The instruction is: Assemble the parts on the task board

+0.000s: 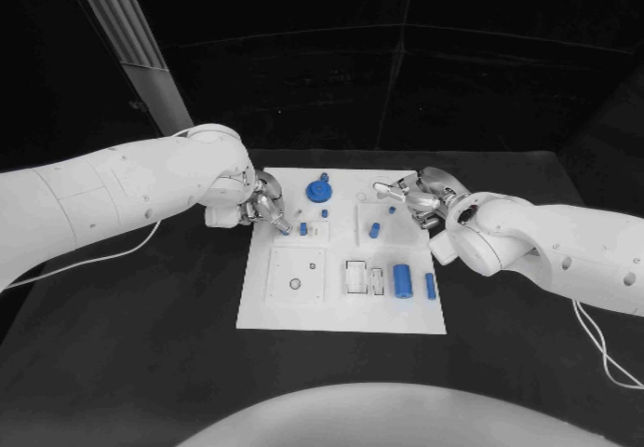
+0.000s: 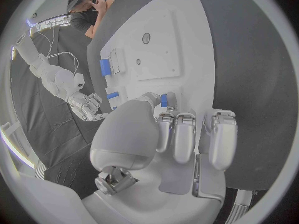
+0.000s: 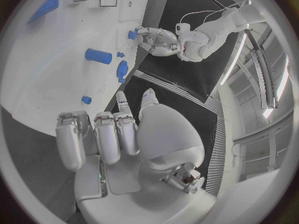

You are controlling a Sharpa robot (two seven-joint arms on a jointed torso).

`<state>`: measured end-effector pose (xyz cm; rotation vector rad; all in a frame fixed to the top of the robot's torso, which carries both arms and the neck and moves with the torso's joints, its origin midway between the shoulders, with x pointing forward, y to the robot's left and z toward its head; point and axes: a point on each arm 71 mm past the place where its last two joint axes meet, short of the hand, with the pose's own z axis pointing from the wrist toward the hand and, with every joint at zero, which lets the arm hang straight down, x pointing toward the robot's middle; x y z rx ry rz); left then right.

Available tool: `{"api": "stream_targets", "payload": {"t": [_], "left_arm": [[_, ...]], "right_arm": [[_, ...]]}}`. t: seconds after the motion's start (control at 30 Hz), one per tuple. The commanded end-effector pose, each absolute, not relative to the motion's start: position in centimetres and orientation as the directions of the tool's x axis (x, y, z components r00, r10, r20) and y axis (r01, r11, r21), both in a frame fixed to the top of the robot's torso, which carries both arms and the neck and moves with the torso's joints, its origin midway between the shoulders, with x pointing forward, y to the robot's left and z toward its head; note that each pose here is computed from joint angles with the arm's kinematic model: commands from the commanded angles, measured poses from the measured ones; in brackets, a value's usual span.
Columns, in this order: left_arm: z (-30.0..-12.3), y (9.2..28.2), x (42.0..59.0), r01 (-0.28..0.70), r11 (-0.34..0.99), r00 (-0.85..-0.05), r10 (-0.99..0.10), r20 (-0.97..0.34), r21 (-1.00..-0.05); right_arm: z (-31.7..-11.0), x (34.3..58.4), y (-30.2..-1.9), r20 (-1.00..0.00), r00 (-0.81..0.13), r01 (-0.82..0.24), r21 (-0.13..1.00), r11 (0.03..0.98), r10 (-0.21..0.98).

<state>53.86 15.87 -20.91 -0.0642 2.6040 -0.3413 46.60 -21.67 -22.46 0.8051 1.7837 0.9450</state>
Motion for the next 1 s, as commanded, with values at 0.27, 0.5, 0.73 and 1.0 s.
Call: {"api": "stream_targets", "payload": {"t": [0.27, 0.5, 0.73, 1.0], "left_arm": [[-21.70, 16.57, 53.72, 0.006, 0.977, -0.874, -0.098, -0.477, -0.213], [-21.73, 16.51, 53.69, 0.010, 0.978, -0.878, -0.091, -0.471, -0.207], [-21.79, 16.49, 53.66, 0.011, 0.981, -0.883, -0.081, -0.463, -0.193], [-21.85, 16.51, 53.66, 0.008, 0.984, -0.886, -0.076, -0.458, -0.180]], "right_arm": [[-22.34, 46.59, -21.60, -0.425, -0.355, 0.111, 0.865, 0.489, 0.833], [-22.34, 46.59, -21.56, -0.425, -0.356, 0.111, 0.865, 0.489, 0.832], [-22.34, 46.58, -21.56, -0.425, -0.356, 0.112, 0.865, 0.489, 0.832], [-22.34, 46.57, -21.55, -0.425, -0.357, 0.112, 0.865, 0.489, 0.832]]}}
